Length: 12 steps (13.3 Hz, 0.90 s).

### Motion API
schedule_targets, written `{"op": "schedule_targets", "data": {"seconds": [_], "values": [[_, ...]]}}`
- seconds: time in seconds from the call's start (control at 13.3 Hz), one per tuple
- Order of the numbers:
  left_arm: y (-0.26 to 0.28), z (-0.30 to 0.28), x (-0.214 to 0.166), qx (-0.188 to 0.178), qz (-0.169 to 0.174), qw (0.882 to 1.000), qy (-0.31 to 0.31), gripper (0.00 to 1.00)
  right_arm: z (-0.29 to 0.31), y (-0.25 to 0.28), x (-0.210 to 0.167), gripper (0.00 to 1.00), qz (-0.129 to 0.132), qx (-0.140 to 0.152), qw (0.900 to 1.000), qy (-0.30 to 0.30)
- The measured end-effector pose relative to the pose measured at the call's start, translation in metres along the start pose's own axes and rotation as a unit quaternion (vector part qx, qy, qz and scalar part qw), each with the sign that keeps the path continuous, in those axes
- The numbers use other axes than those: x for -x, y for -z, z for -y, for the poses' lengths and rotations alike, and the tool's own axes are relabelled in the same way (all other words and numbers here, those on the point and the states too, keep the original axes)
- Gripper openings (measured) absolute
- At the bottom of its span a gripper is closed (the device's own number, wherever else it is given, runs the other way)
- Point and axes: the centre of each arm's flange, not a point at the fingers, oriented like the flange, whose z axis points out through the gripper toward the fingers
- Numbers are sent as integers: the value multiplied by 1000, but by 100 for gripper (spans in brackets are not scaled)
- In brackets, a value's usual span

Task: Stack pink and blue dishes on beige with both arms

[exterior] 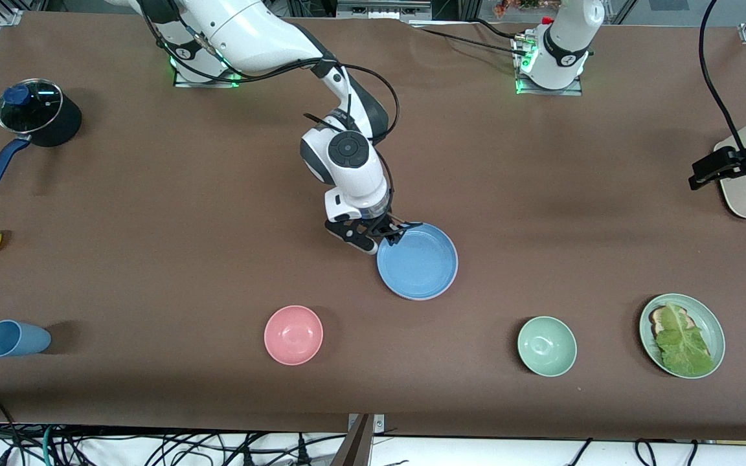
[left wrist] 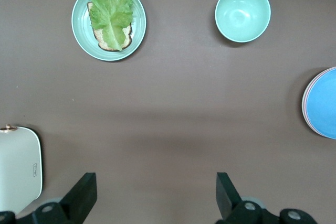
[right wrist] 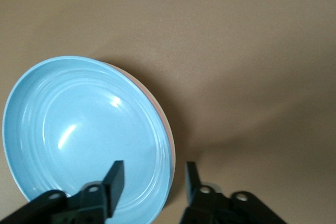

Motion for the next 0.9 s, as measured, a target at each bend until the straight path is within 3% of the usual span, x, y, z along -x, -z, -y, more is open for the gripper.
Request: {"op": "schedule_targets", "data": {"seconds": [0.15, 0.45, 0.6, 0.83, 0.9], "values": [[0, 0, 0, 0, 0, 1000, 0, 100, 1, 3, -5, 78, -4, 1, 1000, -1], [-1, 0, 0, 0, 0, 1000, 0, 100, -7, 32, -47, 82, -21, 59, 997, 45], [0, -1, -1, 0, -2, 1000, -1, 100, -16, 69, -82, 83, -25, 91, 991, 100], [0, -1, -2, 3, -5, 1000, -1, 100, -50, 126, -144, 85, -6, 141, 973, 182], [-1, -1, -2, 3, -5, 1000, -1, 100, -63, 144, -166, 92, 2, 151, 966, 208]]}}
